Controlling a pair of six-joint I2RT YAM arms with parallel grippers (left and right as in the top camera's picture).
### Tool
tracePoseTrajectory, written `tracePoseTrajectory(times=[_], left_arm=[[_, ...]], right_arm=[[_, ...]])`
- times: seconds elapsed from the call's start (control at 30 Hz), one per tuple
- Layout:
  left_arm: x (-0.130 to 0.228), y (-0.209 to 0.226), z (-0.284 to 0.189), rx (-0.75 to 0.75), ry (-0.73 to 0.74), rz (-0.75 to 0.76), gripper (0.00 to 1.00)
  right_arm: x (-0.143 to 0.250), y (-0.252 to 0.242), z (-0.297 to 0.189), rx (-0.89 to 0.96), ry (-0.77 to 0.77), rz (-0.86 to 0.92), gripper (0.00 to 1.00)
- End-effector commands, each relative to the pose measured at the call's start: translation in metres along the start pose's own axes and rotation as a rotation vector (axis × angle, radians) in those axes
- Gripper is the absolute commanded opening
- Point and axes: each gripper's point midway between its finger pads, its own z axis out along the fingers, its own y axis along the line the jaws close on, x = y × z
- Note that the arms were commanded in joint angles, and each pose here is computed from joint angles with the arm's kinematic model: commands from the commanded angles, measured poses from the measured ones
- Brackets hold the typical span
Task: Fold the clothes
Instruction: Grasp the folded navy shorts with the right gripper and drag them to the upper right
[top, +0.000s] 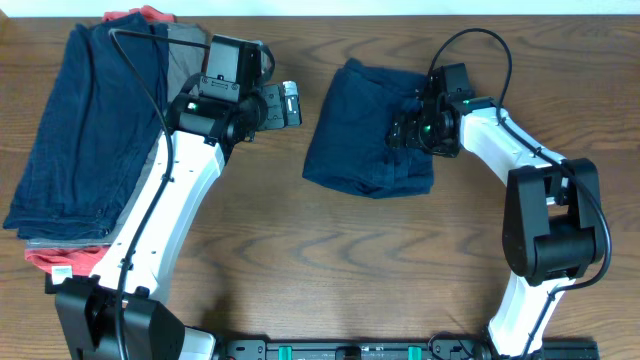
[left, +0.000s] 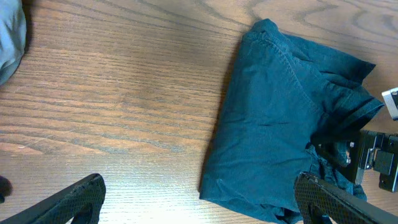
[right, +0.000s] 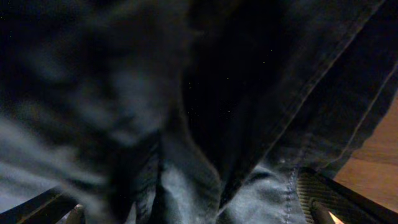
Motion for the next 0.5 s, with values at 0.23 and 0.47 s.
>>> tracePoseTrajectory(times=[0.23,0.47], left_arm=[[-0.001,0.004,0.002,-0.018,0.0,0.011,0.98],[0.007,0.007,0.014,-0.029,0.033,0.009,0.98]], right_arm=[[0.009,-0.007,0.026,0.035,0.032,0.069,0.25],[0.004,-0.005,0.026,0.026,0.01,0.081,0.01]])
